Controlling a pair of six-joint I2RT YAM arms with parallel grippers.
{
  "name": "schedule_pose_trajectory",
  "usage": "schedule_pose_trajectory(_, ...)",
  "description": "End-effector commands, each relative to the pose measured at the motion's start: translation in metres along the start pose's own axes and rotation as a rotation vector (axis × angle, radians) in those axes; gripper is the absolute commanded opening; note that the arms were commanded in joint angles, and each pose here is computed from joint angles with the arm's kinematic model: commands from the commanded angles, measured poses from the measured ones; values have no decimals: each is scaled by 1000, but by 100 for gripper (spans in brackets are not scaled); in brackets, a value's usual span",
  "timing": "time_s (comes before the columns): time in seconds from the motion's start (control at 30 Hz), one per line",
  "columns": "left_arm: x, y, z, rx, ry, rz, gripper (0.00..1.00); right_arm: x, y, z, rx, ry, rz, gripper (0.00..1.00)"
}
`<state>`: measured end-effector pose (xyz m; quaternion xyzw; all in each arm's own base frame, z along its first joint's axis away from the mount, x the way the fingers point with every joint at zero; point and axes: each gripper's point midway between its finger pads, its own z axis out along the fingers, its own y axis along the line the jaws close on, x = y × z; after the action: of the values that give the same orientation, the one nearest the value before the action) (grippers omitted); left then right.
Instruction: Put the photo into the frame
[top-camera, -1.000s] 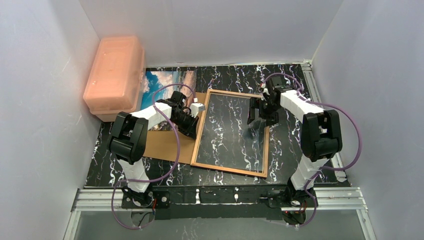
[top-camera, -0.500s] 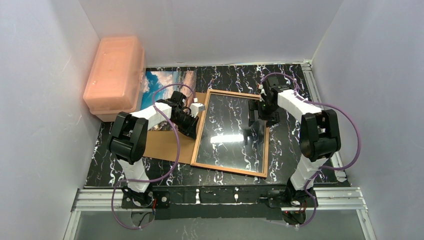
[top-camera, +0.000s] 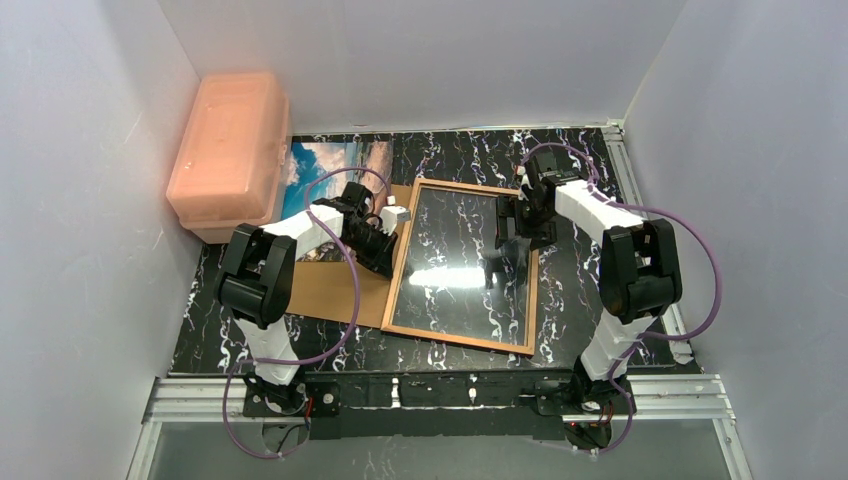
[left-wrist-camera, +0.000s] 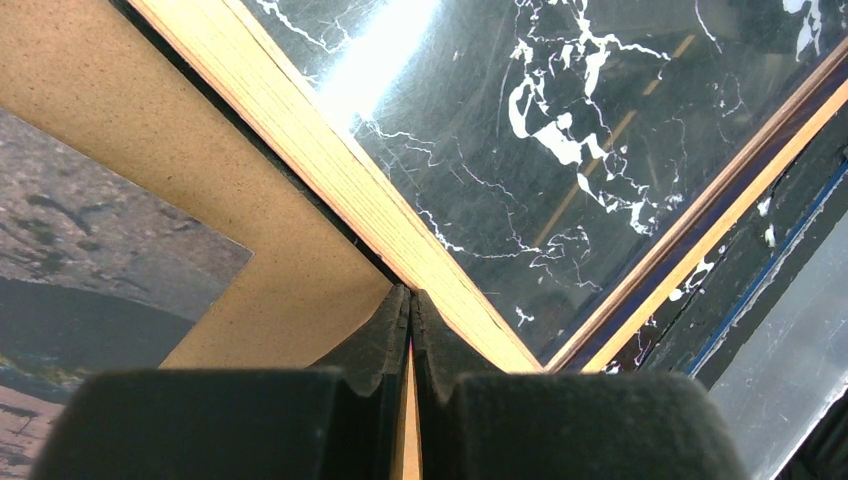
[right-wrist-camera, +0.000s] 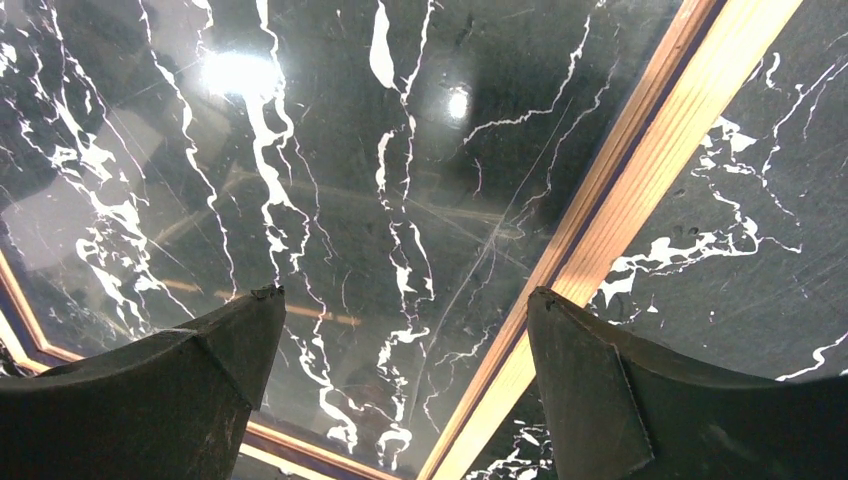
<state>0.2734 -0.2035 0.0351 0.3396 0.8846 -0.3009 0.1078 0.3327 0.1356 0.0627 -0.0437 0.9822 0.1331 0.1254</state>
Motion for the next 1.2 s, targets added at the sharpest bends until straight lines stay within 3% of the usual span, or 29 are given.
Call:
schedule_pose_trajectory(0.0,-10,-15,-10,39,-18,33,0,-12,7,-13,-19,-86,-10,99)
schedule_pose_trajectory(0.2,-6,-16,-5,49,-2,30,0,-10,1,-21,10,-119,-2,92)
schedule_pose_trajectory(0.33,-3,-23,1,59,9,51,0,1,2,-26,-1,-141,15,77)
schedule_pose_trajectory(0.43,-4,-29,4,68,13,66,0,4,1,-36,1,-194,36,72)
schedule_pose_trajectory(0.73,-22,-40,-1,76,19,94,0,-1,12,-59,-39,-273,92,76)
schedule_pose_trajectory(0.83,-43,-40,-42,38,-29,123,0,-10,31,-68,-93,-329,105,79)
schedule_pose_trajectory(1.0,-66,-21,-141,-49,-152,68,1,-29,96,-72,-174,-404,48,96)
schedule_pose_trajectory(1.07,-64,-7,-173,-101,-197,46,14,-33,137,-68,-210,-412,3,99)
schedule_pose_trajectory(1.17,-47,19,-202,-197,-202,14,19,-37,202,-57,-274,-418,-50,99)
